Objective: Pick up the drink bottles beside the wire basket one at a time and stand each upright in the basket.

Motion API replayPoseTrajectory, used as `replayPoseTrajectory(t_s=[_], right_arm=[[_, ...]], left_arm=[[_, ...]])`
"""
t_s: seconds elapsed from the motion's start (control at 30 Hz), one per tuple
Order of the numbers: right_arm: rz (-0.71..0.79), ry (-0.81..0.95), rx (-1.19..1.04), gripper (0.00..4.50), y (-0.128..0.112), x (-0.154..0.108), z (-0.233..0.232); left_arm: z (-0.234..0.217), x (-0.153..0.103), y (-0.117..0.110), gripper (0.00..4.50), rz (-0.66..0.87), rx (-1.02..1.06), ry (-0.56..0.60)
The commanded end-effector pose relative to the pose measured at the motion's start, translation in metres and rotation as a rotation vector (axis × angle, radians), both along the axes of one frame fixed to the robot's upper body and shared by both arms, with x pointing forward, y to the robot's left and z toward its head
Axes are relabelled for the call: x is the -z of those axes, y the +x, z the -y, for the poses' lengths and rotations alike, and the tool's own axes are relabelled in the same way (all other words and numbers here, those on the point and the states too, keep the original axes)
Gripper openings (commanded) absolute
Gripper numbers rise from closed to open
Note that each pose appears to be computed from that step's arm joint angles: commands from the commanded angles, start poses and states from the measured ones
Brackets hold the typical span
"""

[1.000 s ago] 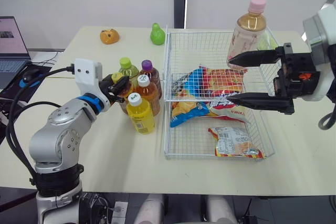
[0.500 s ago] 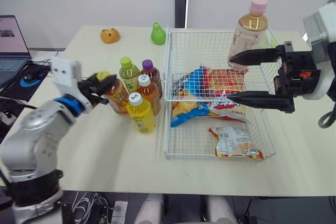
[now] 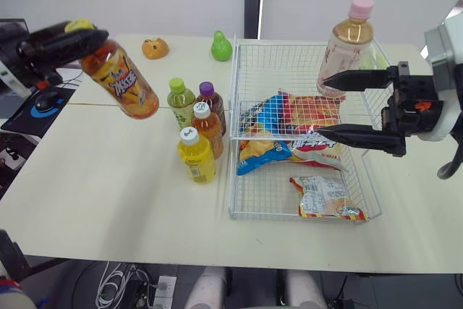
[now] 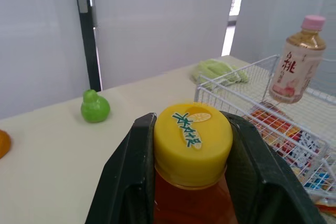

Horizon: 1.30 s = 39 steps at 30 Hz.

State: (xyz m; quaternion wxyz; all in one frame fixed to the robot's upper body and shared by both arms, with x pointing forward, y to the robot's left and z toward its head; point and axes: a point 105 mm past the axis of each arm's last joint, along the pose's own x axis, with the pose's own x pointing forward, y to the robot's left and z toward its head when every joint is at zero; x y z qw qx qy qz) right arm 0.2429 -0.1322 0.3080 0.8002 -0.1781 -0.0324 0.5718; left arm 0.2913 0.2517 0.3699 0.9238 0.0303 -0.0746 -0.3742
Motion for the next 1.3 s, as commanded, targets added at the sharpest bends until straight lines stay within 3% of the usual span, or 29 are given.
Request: replayPoseTrajectory(t_s=[0.03, 0.33, 0.5, 0.77, 1.0, 1.3], right_arm=[[0.098, 0.013, 0.059, 4.5, -0.003, -0.015, 0.01], [0.213, 0.044, 0.139, 4.5, -0.007, -0.027, 0.032], [0.226, 0.072, 0.175, 4.5, -0.008, -0.028, 0.038], [0.238, 0.084, 0.231, 4.5, -0.009, -0.029, 0.045], [0.247, 0.109, 0.296, 4.5, -0.01, -0.032, 0.051], [0.244, 0.107, 0.337, 4.5, -0.012, -0.03, 0.053]], left_arm=[[0.011, -0.036, -0.009, 1.37, 0.072, 0.08, 0.033], [0.072, -0.1, 0.006, 1.37, 0.13, 0.335, 0.108], [0.112, -0.113, 0.017, 1.37, 0.125, 0.471, 0.159], [0.177, -0.099, 0.045, 1.37, 0.101, 0.586, 0.191], [0.221, -0.07, 0.072, 1.37, 0.078, 0.572, 0.193], [0.253, -0.038, 0.091, 1.37, 0.043, 0.536, 0.192]])
